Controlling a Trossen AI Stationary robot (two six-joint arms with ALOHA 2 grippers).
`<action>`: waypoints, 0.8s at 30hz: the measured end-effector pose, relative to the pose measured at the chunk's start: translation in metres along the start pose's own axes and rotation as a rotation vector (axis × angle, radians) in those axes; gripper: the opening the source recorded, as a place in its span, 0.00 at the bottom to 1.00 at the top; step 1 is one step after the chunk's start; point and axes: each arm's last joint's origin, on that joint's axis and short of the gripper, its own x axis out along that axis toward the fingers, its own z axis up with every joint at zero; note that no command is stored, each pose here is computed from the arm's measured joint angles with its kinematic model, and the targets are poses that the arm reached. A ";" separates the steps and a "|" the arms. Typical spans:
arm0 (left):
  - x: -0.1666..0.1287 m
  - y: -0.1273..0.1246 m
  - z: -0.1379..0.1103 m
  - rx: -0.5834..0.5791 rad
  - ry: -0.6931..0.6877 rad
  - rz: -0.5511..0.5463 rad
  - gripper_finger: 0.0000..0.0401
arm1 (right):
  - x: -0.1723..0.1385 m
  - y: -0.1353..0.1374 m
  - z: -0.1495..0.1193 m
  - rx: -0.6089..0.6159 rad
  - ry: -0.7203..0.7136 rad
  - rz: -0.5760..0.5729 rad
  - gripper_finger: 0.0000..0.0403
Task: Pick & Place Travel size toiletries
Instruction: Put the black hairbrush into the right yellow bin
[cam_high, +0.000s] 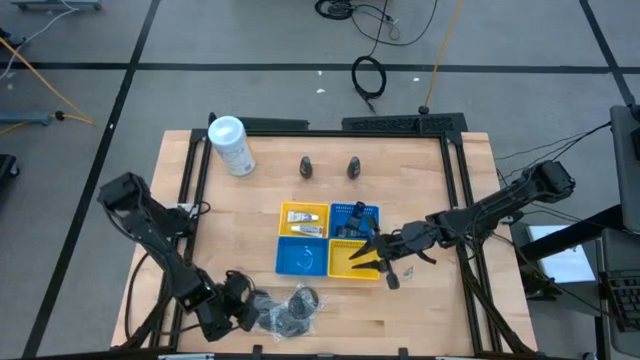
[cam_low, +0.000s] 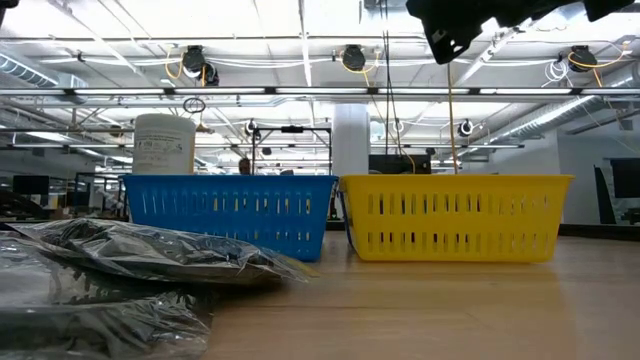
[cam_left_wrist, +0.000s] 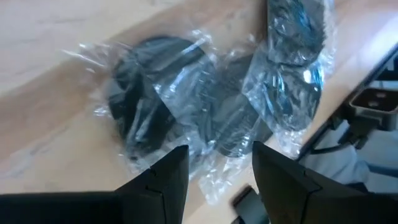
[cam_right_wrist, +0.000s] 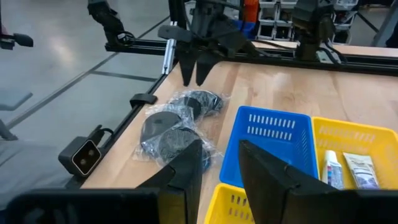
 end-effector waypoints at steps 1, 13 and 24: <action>0.002 0.000 -0.001 0.002 0.006 0.002 0.44 | 0.000 0.000 0.000 0.000 0.000 -0.001 0.24; 0.022 0.006 -0.006 0.010 0.021 0.057 0.44 | 0.000 0.000 0.002 0.001 -0.017 0.001 0.24; 0.024 0.003 -0.005 0.099 0.002 0.026 0.24 | 0.000 0.000 0.002 0.001 -0.020 0.000 0.23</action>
